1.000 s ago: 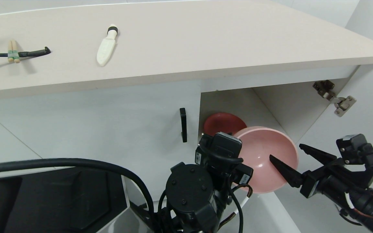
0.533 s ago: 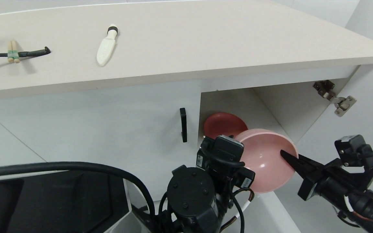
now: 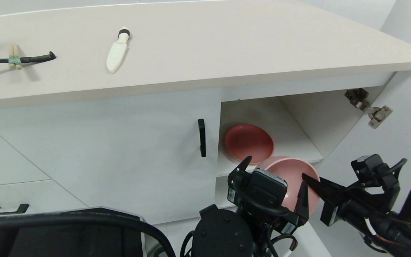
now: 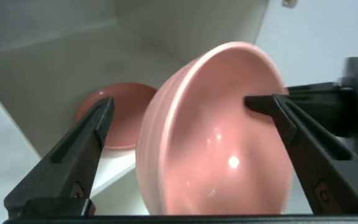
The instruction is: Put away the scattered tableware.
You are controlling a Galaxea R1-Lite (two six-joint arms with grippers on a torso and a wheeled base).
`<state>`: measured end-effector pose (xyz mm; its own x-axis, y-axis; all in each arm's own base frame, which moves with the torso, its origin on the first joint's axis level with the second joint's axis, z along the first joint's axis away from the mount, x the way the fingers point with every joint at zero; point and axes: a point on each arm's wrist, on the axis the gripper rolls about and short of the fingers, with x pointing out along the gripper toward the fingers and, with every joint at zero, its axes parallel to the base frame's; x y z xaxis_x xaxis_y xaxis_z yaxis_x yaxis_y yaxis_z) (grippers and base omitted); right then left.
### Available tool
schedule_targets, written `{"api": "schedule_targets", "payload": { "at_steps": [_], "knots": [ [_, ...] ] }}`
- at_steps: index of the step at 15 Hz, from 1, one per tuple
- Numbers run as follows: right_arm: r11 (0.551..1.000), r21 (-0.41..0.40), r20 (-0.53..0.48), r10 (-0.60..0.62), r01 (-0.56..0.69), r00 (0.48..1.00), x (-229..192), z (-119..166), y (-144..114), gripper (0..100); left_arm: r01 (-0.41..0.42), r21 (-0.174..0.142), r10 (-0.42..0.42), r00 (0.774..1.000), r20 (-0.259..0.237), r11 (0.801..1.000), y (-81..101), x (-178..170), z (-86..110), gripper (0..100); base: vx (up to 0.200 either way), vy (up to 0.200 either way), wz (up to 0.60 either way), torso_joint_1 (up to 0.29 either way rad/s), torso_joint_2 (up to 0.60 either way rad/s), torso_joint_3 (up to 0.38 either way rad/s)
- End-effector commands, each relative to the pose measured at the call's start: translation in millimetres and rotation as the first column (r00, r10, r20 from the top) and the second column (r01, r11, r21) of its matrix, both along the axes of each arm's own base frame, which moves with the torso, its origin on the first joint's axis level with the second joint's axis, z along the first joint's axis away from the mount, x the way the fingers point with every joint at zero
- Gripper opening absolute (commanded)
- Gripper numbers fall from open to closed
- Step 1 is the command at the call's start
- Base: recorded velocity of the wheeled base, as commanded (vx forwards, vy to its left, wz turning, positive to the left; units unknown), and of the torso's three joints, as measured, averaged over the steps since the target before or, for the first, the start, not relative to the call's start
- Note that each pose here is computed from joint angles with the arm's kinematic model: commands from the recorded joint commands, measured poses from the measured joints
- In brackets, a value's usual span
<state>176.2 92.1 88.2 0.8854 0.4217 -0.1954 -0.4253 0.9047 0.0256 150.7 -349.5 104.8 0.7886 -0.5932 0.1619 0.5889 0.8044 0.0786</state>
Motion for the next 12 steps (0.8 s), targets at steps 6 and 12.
{"api": "schedule_targets", "payload": {
  "at_steps": [6, 12],
  "knots": [
    [0.996, -0.059, -0.119, -0.073, 0.067, 0.990, 16.4, -27.8, -7.7, 0, 0.047, -0.056, -0.048, 0.999, -0.012, 0.997, 36.8, 1.0, 26.3, 100, 0.000, 0.000, 0.00, 0.000, 0.00, 0.000],
    [0.992, 0.088, -0.080, -0.088, 0.095, 0.993, 21.4, -10.5, -4.8, 0, 0.372, 0.176, -0.370, 0.928, -0.048, 0.911, 105.0, -7.7, 5.5, 100, 0.000, 0.000, 0.00, 0.000, 0.00, 0.000]
  ]
}}
